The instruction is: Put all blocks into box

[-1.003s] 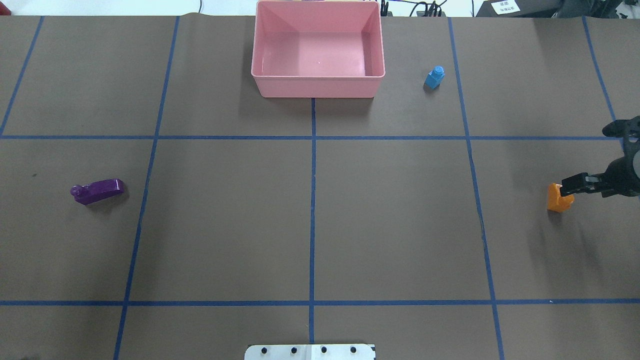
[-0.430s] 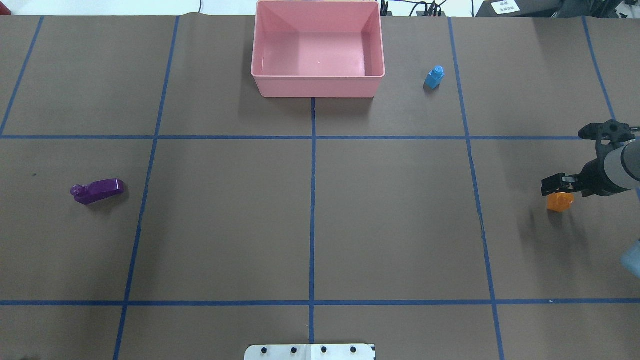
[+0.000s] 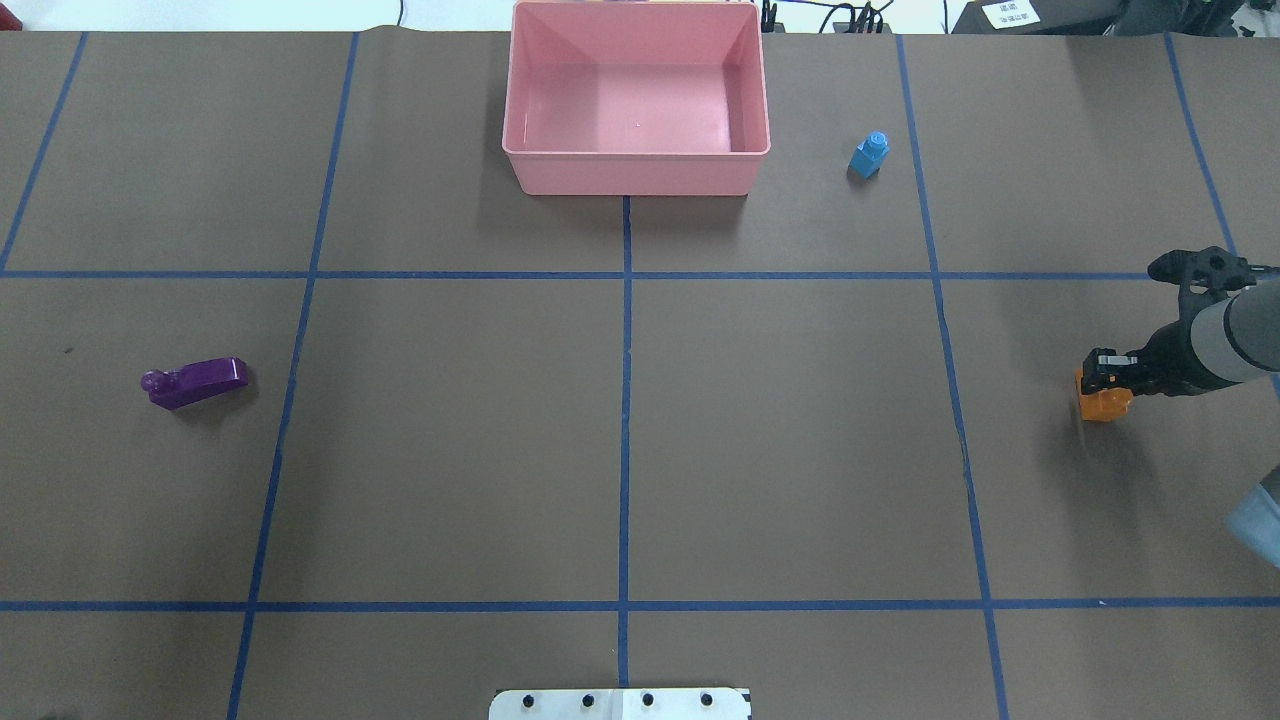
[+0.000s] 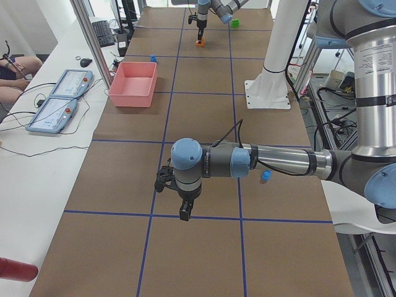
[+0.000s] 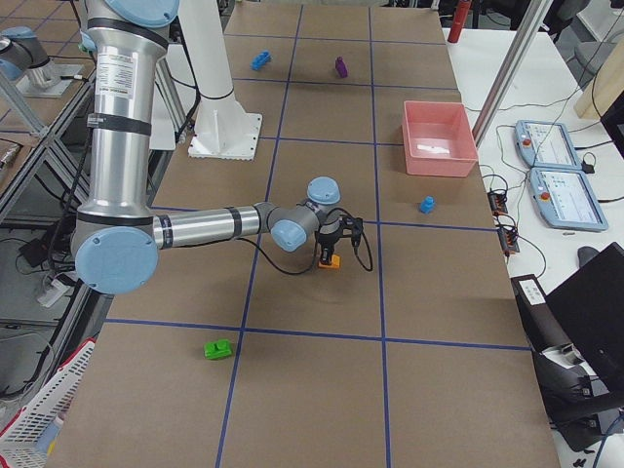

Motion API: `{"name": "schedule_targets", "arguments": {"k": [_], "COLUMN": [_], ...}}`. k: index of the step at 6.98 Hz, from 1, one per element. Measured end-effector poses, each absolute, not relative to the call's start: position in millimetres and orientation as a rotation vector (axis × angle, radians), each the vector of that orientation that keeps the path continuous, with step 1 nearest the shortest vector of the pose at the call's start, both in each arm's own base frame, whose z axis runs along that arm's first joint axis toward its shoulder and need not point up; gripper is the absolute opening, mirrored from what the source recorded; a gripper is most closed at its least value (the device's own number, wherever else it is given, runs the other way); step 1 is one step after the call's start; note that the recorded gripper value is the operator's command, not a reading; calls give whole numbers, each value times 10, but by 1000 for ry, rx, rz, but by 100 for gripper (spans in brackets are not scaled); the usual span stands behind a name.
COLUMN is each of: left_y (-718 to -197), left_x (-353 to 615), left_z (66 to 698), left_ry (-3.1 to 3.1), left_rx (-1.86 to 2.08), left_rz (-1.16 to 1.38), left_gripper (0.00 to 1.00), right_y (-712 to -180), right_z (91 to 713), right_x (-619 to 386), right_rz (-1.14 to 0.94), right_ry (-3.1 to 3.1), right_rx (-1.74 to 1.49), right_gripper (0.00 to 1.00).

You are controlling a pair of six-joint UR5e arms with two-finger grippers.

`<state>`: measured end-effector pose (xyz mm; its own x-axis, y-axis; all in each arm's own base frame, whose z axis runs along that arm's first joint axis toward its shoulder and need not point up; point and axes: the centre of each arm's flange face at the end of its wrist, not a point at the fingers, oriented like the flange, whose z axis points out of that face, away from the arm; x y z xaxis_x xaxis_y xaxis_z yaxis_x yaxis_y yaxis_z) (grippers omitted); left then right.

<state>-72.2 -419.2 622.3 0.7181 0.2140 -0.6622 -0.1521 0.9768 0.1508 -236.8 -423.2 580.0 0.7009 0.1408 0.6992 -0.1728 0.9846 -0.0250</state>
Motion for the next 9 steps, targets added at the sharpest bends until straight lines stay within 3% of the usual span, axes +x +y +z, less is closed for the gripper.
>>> {"name": "schedule_targets", "arguments": {"k": [4,9], "left_y": [-4192,-4190], "left_x": [-720,-716], "left_z": [6220,6211], "left_ry": [745,750], "left_rx": [88,89], "left_rz": [202,200], "left_gripper": [100,100], "right_y": [-4449,-5627], "right_z": [5117,2969], "right_x": [-2403,-2927], "right_rz": [165,206], "right_ry": [-864,-885], "right_rx": [130,177], "right_gripper": [0,0]}}
